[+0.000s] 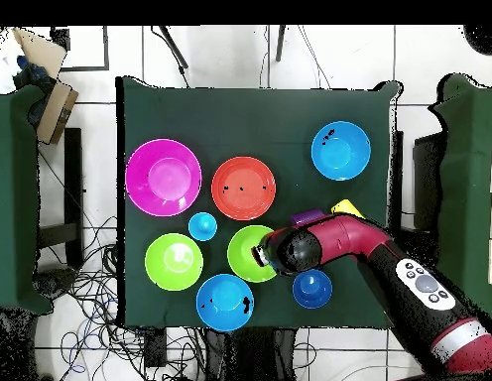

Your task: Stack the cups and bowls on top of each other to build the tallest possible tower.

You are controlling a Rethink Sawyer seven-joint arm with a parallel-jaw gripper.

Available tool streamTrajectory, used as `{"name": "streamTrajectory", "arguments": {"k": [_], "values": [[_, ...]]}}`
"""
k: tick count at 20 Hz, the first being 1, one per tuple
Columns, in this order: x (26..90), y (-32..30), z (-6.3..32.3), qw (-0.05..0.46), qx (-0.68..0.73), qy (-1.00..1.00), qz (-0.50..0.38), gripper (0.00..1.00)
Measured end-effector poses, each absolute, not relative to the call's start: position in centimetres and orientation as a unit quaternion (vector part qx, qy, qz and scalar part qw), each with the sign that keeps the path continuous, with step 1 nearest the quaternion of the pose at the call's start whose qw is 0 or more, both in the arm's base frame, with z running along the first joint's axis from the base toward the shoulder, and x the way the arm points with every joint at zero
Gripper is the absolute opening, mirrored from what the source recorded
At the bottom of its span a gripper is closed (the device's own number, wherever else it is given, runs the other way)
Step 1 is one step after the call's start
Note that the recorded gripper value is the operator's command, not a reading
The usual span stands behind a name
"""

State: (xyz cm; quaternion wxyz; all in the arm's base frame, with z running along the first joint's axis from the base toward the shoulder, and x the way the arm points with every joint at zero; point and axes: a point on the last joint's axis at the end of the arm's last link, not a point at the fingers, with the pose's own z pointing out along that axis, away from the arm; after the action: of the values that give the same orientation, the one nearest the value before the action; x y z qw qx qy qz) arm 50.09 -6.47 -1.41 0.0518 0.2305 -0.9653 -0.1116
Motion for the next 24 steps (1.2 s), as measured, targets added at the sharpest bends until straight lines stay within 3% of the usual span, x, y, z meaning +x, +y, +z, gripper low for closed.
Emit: {"name": "streamTrajectory", "arguments": {"k": [24], "values": [[51.1,-7.5,1.6,0.085,0.224,-0.966,-0.097,1.0]]}}
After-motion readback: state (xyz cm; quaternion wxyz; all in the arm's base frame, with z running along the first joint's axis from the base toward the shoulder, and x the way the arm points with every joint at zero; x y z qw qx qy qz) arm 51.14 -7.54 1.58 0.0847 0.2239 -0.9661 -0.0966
